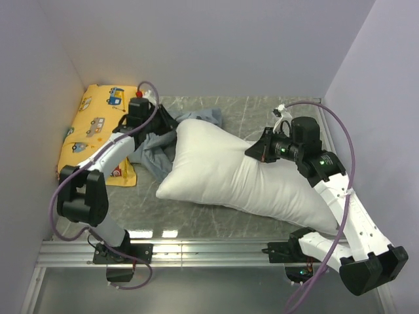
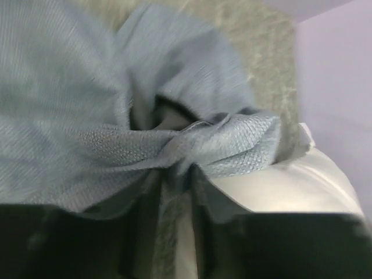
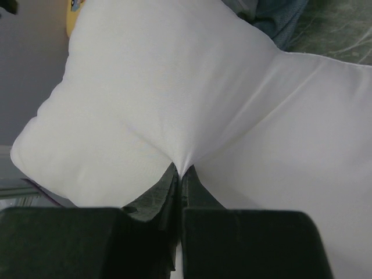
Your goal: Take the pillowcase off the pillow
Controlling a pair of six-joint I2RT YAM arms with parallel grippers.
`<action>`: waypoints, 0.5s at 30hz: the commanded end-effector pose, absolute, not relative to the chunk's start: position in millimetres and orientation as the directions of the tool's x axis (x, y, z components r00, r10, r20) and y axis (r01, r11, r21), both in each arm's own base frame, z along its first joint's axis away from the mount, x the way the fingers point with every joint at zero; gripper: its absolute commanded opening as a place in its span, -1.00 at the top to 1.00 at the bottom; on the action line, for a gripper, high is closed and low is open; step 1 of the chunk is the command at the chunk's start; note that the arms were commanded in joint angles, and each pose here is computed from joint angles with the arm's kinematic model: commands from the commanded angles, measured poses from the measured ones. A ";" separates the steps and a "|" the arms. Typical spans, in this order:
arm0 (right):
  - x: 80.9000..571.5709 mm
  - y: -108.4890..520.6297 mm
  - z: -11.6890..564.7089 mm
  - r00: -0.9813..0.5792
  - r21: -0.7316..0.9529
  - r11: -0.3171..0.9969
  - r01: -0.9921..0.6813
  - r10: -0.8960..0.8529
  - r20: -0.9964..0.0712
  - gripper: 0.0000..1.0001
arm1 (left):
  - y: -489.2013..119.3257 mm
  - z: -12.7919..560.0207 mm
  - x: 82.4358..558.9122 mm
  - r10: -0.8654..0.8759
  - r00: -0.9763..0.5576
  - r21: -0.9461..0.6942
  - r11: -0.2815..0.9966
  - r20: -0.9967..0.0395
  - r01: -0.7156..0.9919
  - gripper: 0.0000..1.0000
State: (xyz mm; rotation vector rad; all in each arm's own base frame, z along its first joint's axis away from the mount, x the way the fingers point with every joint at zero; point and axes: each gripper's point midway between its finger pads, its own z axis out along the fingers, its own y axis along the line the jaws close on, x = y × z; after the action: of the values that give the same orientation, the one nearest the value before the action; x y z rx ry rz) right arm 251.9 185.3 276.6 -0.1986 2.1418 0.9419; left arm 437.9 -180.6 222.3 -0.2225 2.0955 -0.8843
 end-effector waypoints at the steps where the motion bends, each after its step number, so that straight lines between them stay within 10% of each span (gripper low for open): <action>1: 251.5 190.3 367.9 -0.491 0.514 0.642 -0.569 0.236 -0.839 1.00 | -163.9 165.2 438.6 -0.509 -0.660 -0.656 0.754 -0.553 -0.032 0.49; 5: 247.4 186.1 388.7 -0.441 0.500 0.642 -0.581 0.268 -0.857 1.00 | -173.4 138.9 438.5 -0.518 -0.690 -0.674 0.736 -0.506 -0.058 0.86; 15: 283.9 172.4 442.7 -0.334 0.486 0.708 -0.512 0.357 -0.872 1.00 | -176.9 92.0 412.7 -0.519 -0.735 -0.651 0.746 -0.436 -0.140 0.99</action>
State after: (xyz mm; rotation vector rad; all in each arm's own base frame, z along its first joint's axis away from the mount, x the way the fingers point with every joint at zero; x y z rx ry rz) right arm 263.6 177.7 360.0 -0.1577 1.9680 0.9022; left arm 411.5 -177.9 87.3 -0.4773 2.3662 -0.7951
